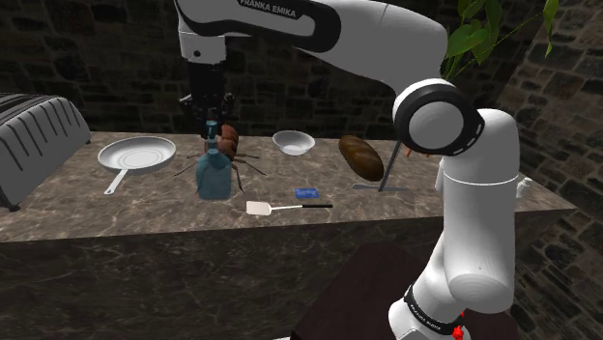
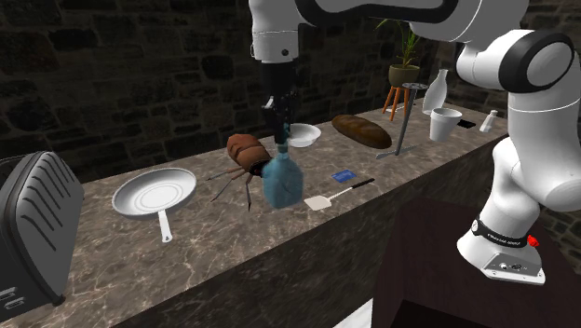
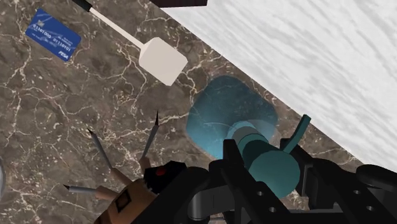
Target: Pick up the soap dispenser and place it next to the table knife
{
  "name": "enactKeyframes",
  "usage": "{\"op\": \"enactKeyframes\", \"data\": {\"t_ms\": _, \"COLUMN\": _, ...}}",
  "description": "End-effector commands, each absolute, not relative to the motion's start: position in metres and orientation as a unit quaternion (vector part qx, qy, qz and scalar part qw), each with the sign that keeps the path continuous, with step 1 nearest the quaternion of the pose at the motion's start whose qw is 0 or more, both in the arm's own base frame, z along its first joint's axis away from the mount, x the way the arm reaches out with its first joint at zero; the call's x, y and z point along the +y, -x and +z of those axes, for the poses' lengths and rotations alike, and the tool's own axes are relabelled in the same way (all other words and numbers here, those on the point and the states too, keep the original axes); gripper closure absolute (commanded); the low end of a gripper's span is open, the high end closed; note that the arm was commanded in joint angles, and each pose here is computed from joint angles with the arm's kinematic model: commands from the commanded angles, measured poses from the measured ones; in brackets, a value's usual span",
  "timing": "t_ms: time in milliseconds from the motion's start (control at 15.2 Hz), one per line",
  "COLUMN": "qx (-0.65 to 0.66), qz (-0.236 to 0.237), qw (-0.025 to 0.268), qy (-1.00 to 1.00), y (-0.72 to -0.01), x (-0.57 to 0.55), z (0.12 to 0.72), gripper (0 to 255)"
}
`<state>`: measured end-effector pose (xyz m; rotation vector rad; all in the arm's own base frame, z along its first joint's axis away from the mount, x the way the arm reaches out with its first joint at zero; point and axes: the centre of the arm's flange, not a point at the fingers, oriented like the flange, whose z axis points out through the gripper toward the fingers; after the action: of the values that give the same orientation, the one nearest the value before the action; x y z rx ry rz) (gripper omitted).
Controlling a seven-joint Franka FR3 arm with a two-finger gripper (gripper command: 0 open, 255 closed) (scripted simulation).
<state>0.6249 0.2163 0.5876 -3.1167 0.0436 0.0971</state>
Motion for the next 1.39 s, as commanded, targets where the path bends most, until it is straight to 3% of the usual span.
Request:
{"op": "enactKeyframes", "data": {"t_ms": 0, "qx": 0.014, "qz": 0.031, "qw": 0.012, "qy": 0.999, "y": -0.625, "x": 0.216, "z": 0.599, "gripper": 255}}
{"op": "enactKeyframes", "data": {"t_ms": 1320, "qx": 0.014, "qz": 0.031, "qw": 0.012, "qy": 0.999, "y": -0.49, "x": 0.046, "z": 0.672, "gripper": 255}}
